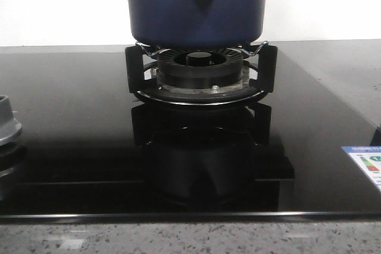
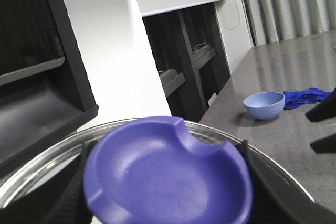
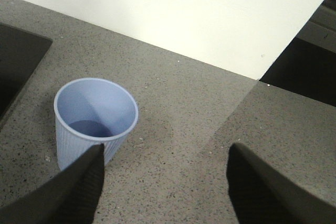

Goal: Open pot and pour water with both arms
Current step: 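Lower the right gripper around the light blue ribbed cup and grasp it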

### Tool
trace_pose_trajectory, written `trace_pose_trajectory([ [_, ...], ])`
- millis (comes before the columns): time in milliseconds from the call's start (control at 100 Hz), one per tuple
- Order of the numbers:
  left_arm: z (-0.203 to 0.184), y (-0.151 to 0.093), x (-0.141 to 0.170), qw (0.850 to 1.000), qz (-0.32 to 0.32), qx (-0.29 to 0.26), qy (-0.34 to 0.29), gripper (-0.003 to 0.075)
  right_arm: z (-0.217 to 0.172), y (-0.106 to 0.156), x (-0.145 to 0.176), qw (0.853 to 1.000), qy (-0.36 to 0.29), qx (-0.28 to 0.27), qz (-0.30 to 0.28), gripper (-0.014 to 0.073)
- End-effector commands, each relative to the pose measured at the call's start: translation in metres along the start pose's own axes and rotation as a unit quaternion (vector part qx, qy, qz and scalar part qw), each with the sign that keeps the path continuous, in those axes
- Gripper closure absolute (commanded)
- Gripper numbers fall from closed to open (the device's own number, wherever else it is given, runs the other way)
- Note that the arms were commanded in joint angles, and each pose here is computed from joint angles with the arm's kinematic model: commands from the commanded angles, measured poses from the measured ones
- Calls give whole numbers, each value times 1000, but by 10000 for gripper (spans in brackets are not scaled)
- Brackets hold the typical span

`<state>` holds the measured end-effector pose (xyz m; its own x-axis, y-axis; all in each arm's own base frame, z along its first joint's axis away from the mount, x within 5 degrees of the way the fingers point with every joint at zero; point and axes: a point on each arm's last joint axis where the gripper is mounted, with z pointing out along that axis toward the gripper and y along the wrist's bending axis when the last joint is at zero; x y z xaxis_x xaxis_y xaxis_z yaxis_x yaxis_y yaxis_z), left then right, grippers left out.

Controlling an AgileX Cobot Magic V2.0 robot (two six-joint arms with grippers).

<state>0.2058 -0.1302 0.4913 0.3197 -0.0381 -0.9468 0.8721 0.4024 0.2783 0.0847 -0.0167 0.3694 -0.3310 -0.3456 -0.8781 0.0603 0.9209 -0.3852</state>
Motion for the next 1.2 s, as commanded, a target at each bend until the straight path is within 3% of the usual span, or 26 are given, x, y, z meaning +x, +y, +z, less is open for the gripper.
trace_pose_trajectory([
  [0, -7, -4, -27, 999, -5, -10, -51, 429, 5, 5, -2, 999, -50, 0, -12, 131],
  [140, -7, -4, -27, 998, -24, -9, -50, 429, 17, 18, 12, 999, -48, -23, -6, 89],
  [400, -7, -4, -26, 998, -26, -9, -49, 429, 20, 21, 16, 999, -40, -26, 7, 88],
  [470, -7, -4, -26, 998, -26, -9, -49, 429, 21, 22, 16, 998, -50, -33, 32, 88],
  [640, -7, -5, -27, 998, -26, -5, -50, 429, 29, 39, 22, 991, -115, -69, 7, 88],
  [730, -7, -5, -27, 998, -26, -5, -50, 429, 35, 49, 34, 989, -119, -85, -10, 88],
  [940, -7, -7, -26, 999, -23, 6, -49, 429, 36, 48, 41, 990, -121, -75, 18, 87],
  [1190, -7, -7, -26, 999, -23, 8, -47, 429, 34, 44, 42, 990, -119, -60, 37, -15],
])
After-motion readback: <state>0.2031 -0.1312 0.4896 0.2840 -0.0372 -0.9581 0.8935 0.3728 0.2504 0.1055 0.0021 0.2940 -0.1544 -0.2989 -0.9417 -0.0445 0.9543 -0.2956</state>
